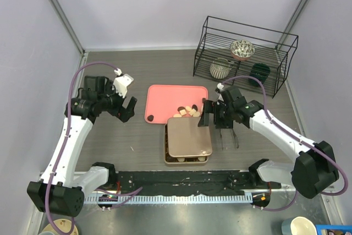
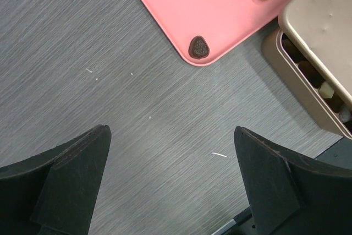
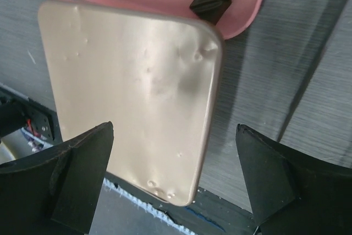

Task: Pack the chocolate
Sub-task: Close the box lid on the packing box.

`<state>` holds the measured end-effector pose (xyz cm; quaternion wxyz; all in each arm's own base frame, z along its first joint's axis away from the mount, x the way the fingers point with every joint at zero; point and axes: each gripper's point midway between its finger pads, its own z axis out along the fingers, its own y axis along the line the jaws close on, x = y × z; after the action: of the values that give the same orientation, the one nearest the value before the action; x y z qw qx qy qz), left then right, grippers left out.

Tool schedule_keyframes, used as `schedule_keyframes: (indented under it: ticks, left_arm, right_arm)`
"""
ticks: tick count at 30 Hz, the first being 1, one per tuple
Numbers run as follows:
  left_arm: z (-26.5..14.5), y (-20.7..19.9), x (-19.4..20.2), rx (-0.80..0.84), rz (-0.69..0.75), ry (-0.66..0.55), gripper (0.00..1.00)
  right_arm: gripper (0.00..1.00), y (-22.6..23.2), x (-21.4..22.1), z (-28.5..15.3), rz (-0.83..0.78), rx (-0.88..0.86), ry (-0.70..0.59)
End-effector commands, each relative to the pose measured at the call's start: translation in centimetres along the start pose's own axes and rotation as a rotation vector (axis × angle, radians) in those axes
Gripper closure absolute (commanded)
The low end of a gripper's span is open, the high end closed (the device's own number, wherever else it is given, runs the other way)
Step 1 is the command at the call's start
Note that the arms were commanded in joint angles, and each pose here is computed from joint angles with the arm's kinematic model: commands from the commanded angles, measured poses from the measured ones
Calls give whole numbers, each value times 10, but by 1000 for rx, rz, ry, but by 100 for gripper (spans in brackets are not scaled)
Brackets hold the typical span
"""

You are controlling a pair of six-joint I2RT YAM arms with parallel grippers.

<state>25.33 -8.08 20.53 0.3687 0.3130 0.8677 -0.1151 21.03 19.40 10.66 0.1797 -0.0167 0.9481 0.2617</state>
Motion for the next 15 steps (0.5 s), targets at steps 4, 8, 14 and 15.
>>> schedule_keyframes:
  ticks: [4,8,14,15]
  left_arm:
    - [-5,-4,0,6,28,-27,0]
    - [-3,-5,3,4,25,-25,0]
    - [-3,-7,9,7,28,-18,0]
    - [-2,-8,11,9,27,-13,0]
  right_arm:
    - [4,-8,-45,-5,22,112,-181]
    - [17,-10,-58,14,56,142,-216]
    - [36,3,-72,44,32,220,-287]
    - [37,2,-73,45,36,237,-292]
